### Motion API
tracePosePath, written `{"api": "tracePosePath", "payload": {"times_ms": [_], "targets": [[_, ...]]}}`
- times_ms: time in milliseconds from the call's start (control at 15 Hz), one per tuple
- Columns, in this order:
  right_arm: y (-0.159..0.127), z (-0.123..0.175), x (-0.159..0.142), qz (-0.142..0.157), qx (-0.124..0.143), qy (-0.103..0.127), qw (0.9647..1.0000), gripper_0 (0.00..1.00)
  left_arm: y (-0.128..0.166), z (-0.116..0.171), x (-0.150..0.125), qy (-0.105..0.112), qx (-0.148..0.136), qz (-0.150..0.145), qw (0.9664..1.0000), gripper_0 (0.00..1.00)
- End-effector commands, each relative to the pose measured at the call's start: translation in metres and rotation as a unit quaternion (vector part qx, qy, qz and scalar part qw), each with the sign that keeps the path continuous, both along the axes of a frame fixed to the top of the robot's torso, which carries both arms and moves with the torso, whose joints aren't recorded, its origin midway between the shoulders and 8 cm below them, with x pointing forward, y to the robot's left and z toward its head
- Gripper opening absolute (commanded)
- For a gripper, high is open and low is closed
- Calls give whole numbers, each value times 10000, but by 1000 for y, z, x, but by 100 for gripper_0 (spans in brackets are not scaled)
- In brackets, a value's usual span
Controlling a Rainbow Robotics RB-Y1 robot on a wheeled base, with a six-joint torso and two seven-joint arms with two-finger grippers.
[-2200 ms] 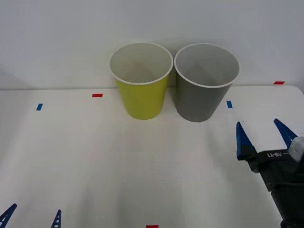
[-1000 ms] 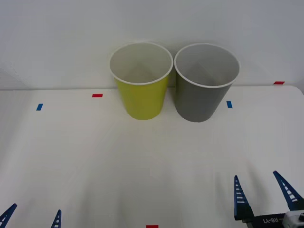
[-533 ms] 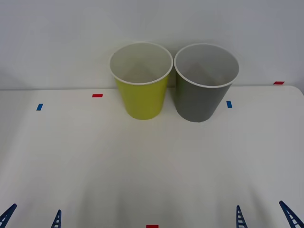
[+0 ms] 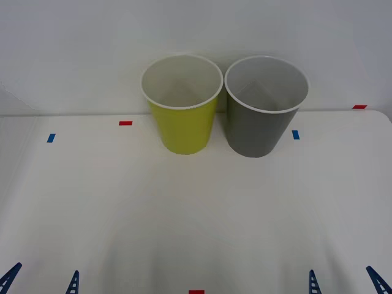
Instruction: Put cans in the gray bin and PET bottles in the light green bin.
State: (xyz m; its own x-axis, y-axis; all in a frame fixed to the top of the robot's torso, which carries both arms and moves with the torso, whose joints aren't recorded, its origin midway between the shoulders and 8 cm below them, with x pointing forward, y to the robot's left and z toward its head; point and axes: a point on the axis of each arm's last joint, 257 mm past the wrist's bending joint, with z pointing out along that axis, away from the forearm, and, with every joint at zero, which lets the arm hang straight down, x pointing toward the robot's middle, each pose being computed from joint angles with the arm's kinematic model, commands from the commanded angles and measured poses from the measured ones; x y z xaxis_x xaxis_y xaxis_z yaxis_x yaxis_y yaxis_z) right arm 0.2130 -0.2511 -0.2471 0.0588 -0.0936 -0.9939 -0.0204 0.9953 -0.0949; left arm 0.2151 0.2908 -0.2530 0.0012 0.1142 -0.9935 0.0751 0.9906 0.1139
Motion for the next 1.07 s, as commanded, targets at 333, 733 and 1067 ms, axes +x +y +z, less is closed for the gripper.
{"api": "tracePosePath", "payload": {"times_ms": [333, 733, 1067], "targets": [[0, 0, 0, -6, 5, 0, 10000, 92, 0, 0, 0, 0, 0, 0, 10000, 100], [0, 0, 0, -6, 5, 0, 10000, 92, 0, 0, 0, 0, 0, 0, 10000, 100], [0, 0, 0, -6, 5, 0, 10000, 92, 0, 0, 0, 0, 0, 0, 10000, 100]]}}
